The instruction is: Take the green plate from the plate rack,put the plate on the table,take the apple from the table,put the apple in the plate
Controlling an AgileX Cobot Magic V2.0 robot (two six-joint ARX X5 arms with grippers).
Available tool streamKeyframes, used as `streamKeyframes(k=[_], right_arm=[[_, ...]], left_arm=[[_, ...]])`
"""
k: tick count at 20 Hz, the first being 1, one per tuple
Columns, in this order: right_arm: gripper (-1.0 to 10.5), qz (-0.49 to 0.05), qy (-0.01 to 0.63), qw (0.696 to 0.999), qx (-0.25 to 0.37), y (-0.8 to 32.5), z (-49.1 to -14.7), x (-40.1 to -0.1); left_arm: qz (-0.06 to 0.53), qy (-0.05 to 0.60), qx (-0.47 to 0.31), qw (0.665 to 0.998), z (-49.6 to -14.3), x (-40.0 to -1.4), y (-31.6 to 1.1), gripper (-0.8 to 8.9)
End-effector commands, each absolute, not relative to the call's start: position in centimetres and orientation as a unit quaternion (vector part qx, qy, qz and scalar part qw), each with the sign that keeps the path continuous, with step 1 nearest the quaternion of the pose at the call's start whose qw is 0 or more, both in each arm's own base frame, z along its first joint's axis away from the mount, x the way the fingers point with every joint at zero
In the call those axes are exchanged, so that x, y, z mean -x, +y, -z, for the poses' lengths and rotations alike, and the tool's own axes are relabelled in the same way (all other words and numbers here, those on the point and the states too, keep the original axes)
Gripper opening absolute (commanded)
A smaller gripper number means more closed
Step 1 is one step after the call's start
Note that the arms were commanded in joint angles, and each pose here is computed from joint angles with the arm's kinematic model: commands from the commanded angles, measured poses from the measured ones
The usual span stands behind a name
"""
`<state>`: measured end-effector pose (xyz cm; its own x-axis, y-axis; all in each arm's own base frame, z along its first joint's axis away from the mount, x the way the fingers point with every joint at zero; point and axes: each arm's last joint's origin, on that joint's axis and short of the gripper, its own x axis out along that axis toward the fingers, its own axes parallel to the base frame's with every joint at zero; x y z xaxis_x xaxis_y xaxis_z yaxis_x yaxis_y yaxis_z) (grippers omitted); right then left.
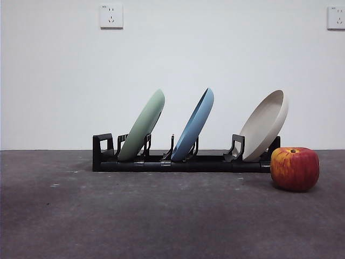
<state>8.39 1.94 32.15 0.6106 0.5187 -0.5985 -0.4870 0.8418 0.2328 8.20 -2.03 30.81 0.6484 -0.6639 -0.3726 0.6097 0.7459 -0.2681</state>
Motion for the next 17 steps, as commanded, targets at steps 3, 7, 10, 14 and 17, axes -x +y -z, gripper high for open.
streamKeyframes(k=[3, 7, 10, 14, 17], right_arm=[[6.7, -0.278, 0.347, 0.895, -0.032, 2.0, -32.1, -8.7], [6.7, -0.277, 0.352, 0.893, -0.034, 2.0, -32.0, -8.9], [6.7, -0.277, 0.357, 0.891, -0.036, 2.0, -32.0, -9.1], [6.7, -0.277, 0.361, 0.890, -0.037, 2.0, -31.9, -9.3], [6.7, -0.276, 0.364, 0.889, -0.039, 2.0, -31.9, -9.5]], left_arm=[[0.352, 0.224, 0.051, 0.907, -30.9, -8.3, -2.0, 6.39], [0.353, 0.227, 0.052, 0.906, -30.9, -8.9, -2.1, 6.38], [0.362, 0.230, 0.051, 0.902, -31.2, -10.2, -2.3, 6.38], [0.374, 0.210, 0.033, 0.902, -32.7, -13.2, -3.2, 6.38], [0.384, 0.206, 0.018, 0.900, -33.9, -16.6, -4.7, 6.38]])
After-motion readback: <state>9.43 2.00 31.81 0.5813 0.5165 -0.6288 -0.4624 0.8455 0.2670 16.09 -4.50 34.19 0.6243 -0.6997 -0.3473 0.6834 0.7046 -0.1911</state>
